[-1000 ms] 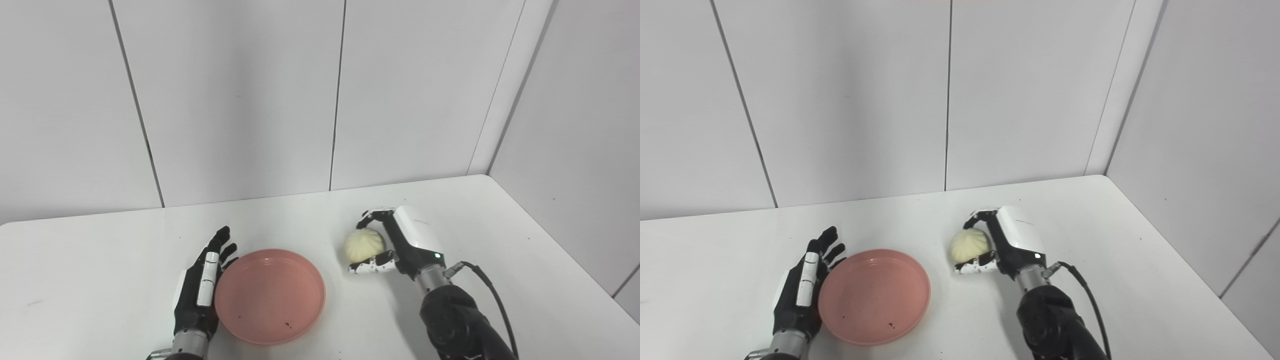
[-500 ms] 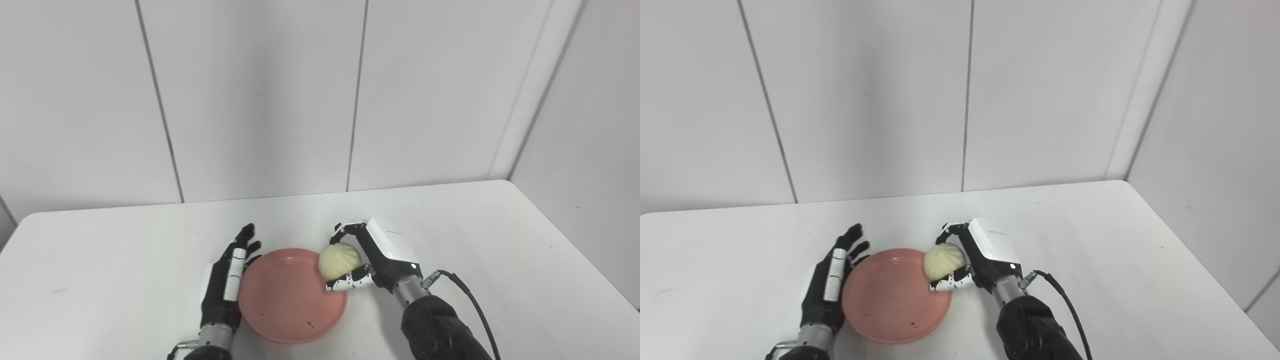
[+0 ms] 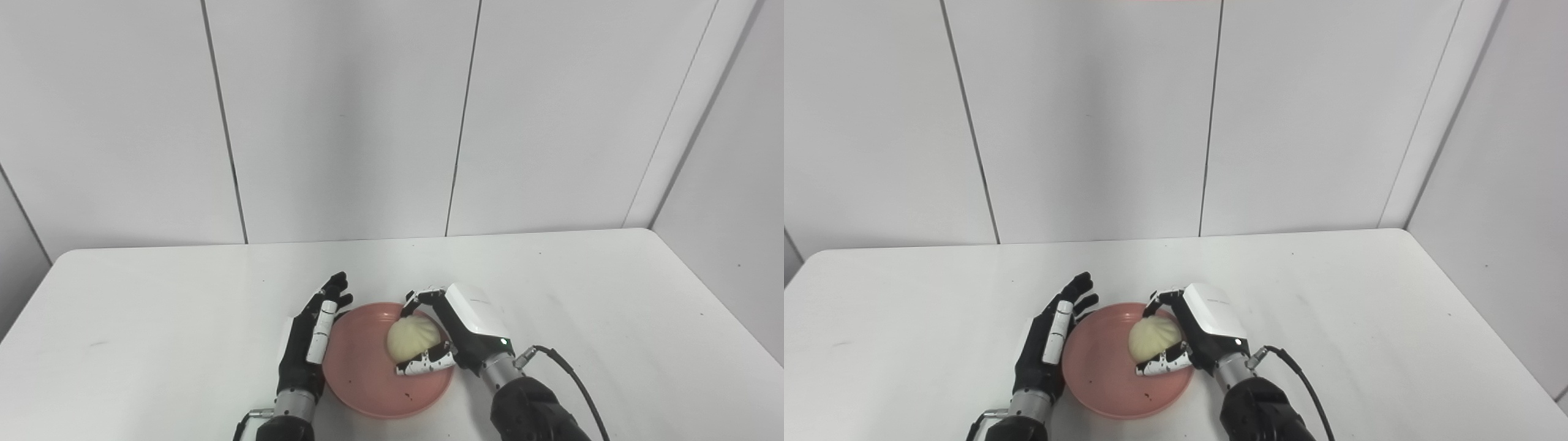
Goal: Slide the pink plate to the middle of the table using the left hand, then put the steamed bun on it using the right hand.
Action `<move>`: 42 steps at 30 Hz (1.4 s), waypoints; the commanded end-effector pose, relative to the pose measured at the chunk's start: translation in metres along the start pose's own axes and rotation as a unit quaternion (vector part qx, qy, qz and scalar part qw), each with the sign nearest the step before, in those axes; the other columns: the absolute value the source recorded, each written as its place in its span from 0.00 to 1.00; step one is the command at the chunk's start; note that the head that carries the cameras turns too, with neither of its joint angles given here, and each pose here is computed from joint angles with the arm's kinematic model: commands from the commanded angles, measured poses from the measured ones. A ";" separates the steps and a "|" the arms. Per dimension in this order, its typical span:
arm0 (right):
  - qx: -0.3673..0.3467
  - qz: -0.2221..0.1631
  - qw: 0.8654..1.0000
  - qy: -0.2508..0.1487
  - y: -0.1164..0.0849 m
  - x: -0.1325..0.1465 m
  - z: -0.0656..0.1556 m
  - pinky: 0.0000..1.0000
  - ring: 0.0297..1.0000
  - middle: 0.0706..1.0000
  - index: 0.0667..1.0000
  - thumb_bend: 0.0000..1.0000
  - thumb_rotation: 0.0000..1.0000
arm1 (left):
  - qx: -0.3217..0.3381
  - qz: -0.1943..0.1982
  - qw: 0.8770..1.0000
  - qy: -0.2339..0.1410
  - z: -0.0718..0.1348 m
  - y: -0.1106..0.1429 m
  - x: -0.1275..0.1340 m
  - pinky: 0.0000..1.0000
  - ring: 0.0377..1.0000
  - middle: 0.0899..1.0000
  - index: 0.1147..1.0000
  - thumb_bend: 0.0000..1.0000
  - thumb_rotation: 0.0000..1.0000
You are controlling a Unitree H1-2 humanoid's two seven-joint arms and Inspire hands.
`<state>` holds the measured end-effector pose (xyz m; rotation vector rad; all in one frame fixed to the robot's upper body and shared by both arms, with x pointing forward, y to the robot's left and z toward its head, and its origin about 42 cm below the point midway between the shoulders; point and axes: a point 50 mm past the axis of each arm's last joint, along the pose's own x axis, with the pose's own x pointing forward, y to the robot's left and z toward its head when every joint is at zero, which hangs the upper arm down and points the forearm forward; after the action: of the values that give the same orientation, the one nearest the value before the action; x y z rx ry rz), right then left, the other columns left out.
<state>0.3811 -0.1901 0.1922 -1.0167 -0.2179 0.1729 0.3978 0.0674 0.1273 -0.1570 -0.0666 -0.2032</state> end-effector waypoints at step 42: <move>0.105 -0.026 0.992 -0.066 0.024 0.014 -0.013 0.78 0.78 0.72 0.45 0.52 0.15 | 0.004 -0.001 1.000 0.011 -0.003 -0.013 0.006 0.72 0.82 0.87 0.77 0.75 0.86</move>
<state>0.3930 -0.1925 0.1514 -0.7908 -0.2598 0.1844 0.4003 0.0617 0.1262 -0.1454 -0.0635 -0.1947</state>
